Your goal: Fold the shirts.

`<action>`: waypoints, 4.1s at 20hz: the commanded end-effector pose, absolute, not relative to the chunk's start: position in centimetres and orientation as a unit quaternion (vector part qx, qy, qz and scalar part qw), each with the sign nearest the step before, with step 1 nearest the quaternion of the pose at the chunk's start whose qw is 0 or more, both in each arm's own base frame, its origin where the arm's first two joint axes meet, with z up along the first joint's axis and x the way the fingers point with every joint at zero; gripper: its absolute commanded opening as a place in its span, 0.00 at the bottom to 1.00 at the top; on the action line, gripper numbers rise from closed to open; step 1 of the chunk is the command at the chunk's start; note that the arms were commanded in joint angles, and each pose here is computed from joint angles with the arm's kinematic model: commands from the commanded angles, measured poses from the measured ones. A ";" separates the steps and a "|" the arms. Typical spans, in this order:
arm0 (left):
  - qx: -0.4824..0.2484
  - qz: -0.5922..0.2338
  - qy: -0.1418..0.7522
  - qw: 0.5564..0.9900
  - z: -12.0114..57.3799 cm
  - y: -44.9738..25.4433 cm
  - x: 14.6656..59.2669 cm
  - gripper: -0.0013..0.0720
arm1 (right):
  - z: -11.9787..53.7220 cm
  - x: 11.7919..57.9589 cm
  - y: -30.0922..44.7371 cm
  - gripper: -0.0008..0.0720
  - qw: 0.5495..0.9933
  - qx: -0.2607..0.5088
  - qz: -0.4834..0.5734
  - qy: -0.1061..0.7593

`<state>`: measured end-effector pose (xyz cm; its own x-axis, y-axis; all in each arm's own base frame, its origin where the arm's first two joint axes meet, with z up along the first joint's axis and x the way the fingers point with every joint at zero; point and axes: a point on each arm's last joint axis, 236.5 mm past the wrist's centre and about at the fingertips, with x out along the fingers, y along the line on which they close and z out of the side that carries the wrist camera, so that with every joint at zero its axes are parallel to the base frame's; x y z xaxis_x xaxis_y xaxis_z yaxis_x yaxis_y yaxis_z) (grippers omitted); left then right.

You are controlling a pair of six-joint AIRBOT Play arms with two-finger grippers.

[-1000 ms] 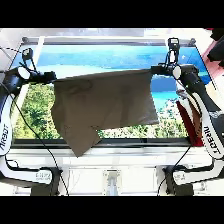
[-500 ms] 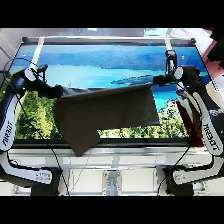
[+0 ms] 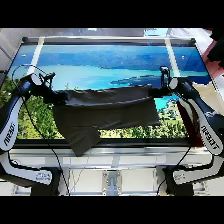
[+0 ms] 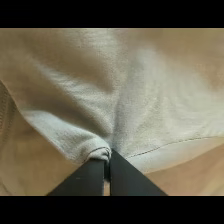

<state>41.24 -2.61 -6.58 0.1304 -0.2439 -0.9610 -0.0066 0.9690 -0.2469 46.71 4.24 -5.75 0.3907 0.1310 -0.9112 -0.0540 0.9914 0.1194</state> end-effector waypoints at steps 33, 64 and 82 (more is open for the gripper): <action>-0.407 0.093 0.587 0.693 -11.4 -6.5 20.8 0.61 | 7.3 38.0 4.8 0.64 0.858 0.136 0.145 0.475; -0.395 0.061 0.595 0.698 -11.1 -7.4 20.6 0.03 | -9.8 29.9 1.1 0.58 0.666 0.535 -0.103 0.510; -0.396 0.038 0.589 0.703 -10.1 -8.0 21.4 0.03 | -7.5 32.9 3.1 0.05 0.695 0.541 -0.004 0.474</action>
<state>20.80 -7.61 -10.78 0.2873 -0.3958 -0.8723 -0.5416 0.6839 -0.4887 31.28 2.31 -9.76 0.4911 0.4684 -0.7344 0.6062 0.4217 0.6743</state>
